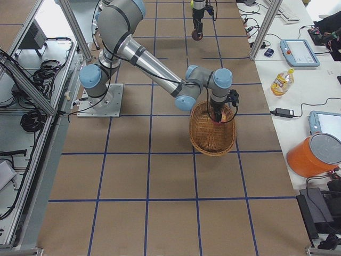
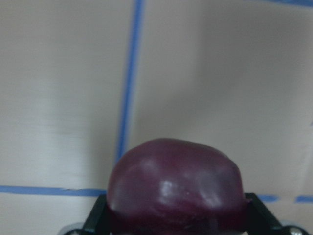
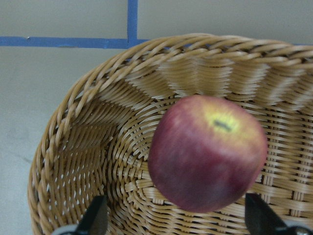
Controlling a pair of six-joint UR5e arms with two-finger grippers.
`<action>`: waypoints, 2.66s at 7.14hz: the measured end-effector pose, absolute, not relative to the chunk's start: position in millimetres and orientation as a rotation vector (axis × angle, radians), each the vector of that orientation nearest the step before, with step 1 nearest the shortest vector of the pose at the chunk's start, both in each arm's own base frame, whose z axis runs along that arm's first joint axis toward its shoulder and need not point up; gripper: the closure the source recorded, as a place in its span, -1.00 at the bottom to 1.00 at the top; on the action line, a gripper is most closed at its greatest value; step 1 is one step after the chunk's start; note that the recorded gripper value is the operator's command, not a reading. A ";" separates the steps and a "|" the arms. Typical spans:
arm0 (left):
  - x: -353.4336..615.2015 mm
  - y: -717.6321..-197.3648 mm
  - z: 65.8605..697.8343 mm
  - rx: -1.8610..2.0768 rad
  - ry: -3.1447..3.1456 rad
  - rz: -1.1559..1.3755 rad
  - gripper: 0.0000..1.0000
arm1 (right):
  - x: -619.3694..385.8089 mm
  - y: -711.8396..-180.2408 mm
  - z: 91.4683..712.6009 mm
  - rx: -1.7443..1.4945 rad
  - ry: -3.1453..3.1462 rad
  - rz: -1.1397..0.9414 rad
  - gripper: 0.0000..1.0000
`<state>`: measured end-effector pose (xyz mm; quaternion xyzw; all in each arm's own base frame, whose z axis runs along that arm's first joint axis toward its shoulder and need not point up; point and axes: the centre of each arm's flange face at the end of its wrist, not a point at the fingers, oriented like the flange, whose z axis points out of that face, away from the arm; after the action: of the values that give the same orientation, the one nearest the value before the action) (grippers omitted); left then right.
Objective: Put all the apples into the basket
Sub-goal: 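Set the dark apple at the table center and open the left gripper, then grasp the green apple with the left gripper while the right grasps the dark apple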
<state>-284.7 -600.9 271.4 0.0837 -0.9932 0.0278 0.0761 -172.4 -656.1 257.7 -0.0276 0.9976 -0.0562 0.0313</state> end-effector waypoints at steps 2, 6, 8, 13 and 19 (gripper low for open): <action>-337.3 -580.3 249.9 0.266 -2.980 0.060 0.16 | -164.8 -652.8 273.3 -0.093 3.065 -0.143 -1.00; -362.2 -564.1 221.7 0.263 -3.030 0.009 -1.00 | -121.8 -618.0 354.4 -0.139 3.044 -0.076 -1.00; -358.3 -567.1 234.3 0.269 -3.027 0.025 -1.00 | -88.8 -610.6 367.4 -0.146 3.029 -0.035 -1.00; -168.4 -622.5 344.5 0.217 -3.044 -0.003 -1.00 | 49.6 -608.1 384.4 0.073 3.034 -0.025 -1.00; 157.3 -627.1 315.1 0.006 -3.241 -0.175 -1.00 | 283.6 -614.6 285.7 0.407 2.973 -0.104 -1.00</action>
<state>157.3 -627.1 315.1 0.0018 -0.9972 -0.0539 -0.0520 283.6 -614.6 285.7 0.1352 0.9878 -0.0345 0.0694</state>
